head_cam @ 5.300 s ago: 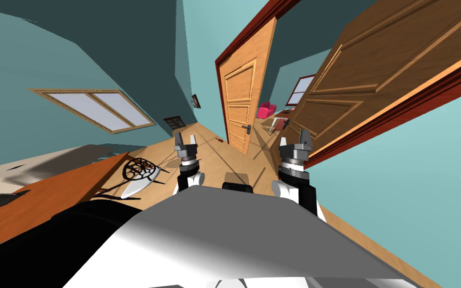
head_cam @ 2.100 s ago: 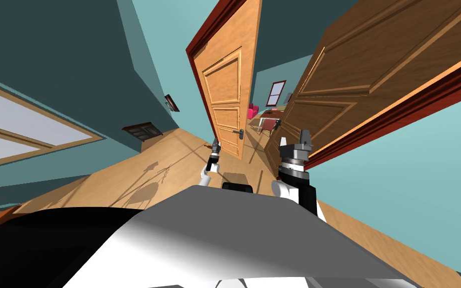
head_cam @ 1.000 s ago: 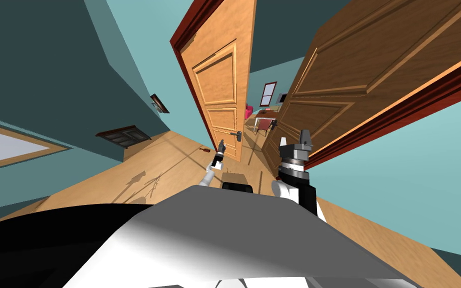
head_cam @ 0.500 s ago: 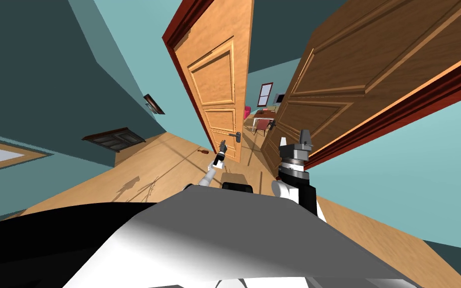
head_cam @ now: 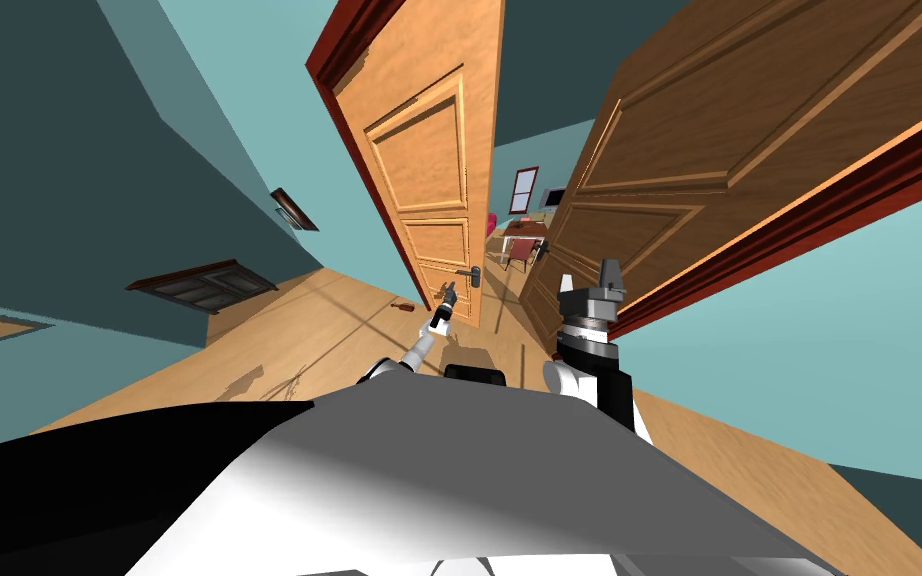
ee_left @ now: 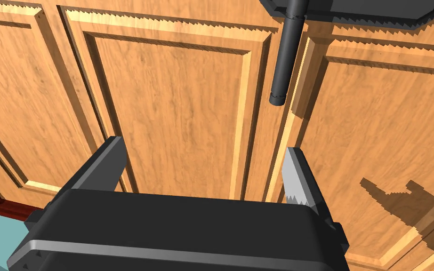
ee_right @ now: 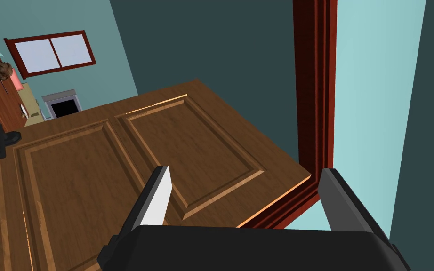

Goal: Push the door open

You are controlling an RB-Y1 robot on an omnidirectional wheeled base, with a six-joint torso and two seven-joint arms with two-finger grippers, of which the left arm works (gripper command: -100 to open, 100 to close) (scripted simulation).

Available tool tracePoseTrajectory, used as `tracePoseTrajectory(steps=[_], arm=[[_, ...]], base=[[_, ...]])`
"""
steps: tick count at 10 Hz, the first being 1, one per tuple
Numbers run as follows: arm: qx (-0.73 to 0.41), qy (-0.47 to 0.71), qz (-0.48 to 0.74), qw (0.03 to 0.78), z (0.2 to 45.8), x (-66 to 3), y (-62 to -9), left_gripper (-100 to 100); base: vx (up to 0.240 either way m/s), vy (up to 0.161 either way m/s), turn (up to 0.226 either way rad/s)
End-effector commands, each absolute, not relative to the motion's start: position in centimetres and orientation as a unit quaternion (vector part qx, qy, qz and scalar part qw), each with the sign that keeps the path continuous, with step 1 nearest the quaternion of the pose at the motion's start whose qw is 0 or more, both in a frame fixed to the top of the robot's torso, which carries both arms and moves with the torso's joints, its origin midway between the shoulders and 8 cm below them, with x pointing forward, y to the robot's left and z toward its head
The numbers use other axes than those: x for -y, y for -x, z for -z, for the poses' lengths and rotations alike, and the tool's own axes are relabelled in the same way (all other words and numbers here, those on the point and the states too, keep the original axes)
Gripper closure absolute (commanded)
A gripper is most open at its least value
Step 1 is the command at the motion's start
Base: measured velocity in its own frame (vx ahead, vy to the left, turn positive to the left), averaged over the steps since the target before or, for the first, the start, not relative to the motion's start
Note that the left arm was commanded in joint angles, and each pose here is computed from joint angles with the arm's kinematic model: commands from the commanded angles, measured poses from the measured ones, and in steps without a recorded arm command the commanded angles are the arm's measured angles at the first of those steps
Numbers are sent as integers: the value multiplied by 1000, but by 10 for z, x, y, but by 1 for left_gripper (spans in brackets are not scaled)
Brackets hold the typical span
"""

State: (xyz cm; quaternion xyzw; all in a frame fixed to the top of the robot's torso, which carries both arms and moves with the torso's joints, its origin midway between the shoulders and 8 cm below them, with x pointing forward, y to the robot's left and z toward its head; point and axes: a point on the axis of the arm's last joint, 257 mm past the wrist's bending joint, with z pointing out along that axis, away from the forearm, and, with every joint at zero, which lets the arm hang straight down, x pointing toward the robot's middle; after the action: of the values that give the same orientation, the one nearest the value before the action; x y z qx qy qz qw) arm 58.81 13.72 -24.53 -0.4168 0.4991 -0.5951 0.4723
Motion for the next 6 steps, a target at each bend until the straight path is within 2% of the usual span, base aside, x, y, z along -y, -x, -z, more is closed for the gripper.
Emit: tracePoseTrajectory(steps=[1, 6], arm=[[-508, 420, 590, 466, 252, -131, -591, -100], [-533, 426, 577, 450, 272, -120, -601, -100]], base=[[86, 42, -79], [73, 48, -61]])
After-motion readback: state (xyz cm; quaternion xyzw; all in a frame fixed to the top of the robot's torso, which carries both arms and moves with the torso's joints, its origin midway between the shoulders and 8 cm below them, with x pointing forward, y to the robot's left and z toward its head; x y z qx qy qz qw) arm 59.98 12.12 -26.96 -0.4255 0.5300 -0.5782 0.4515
